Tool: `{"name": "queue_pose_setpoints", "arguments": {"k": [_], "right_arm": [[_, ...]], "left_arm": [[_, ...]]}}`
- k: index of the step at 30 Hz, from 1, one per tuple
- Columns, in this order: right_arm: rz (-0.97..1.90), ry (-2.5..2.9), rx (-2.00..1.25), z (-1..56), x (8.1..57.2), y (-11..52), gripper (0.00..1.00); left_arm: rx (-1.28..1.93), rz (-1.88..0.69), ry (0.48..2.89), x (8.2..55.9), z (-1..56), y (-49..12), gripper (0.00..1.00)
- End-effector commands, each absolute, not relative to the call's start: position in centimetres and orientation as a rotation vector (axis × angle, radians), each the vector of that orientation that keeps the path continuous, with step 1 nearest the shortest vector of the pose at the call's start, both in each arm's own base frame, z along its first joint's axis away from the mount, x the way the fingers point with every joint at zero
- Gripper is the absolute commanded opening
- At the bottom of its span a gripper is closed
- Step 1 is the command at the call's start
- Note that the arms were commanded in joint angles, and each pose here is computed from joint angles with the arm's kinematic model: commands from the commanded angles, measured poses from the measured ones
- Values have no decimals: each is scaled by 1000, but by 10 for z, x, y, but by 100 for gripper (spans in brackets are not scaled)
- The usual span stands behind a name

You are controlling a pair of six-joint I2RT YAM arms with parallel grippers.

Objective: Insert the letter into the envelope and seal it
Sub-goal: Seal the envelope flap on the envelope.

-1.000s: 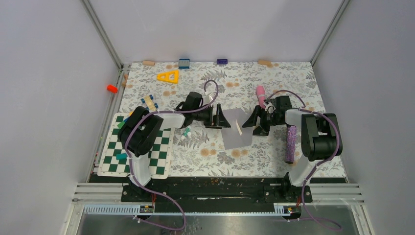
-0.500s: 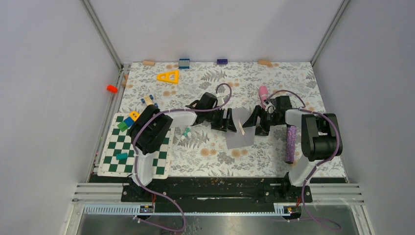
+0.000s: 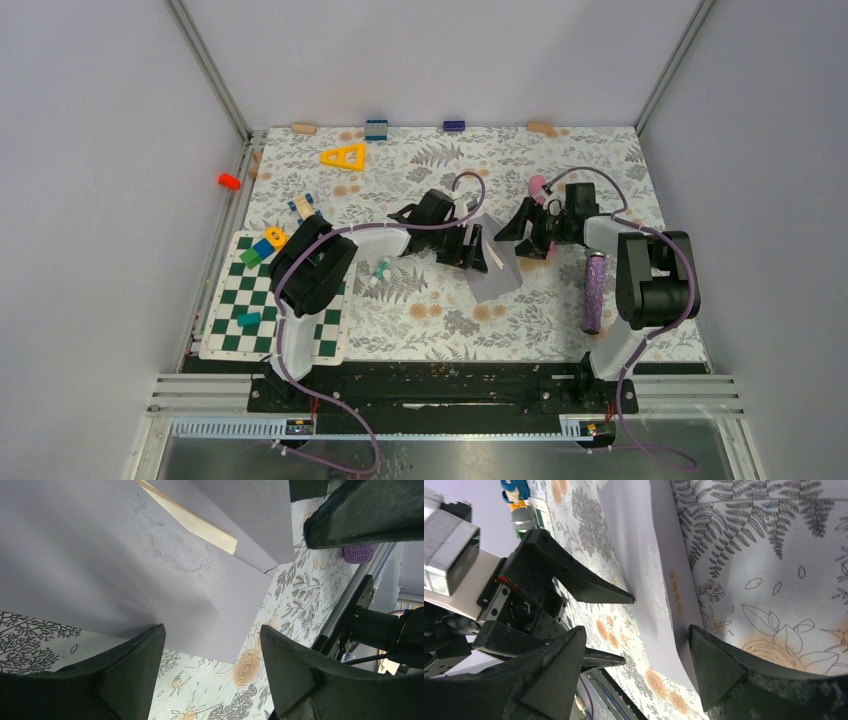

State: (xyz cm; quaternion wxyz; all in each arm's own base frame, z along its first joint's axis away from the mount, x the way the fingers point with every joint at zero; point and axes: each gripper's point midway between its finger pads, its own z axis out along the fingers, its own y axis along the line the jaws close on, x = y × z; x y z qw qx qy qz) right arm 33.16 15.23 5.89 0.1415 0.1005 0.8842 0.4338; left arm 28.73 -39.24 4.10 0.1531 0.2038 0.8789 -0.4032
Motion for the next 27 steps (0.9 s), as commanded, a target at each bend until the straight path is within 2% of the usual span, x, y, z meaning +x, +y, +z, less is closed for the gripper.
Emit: {"name": "queue_pose_setpoints", "arguments": {"k": [1,13,21,27], "right_arm": [[1296,2464,224,84,348,158,82],[1385,2418,231,88,365,167,77],[1465,2453,241,79,358,185,59],[1478,2484,259,69,352,193,60]], "left_arm": [[596,-1002,2683,270,-4,-373,73],[608,-1033,2680,267,-3,-377,73],[609,-1052,2678,266,-3,-379,72],[619,-1069,2665,265,2,-380,72]]}}
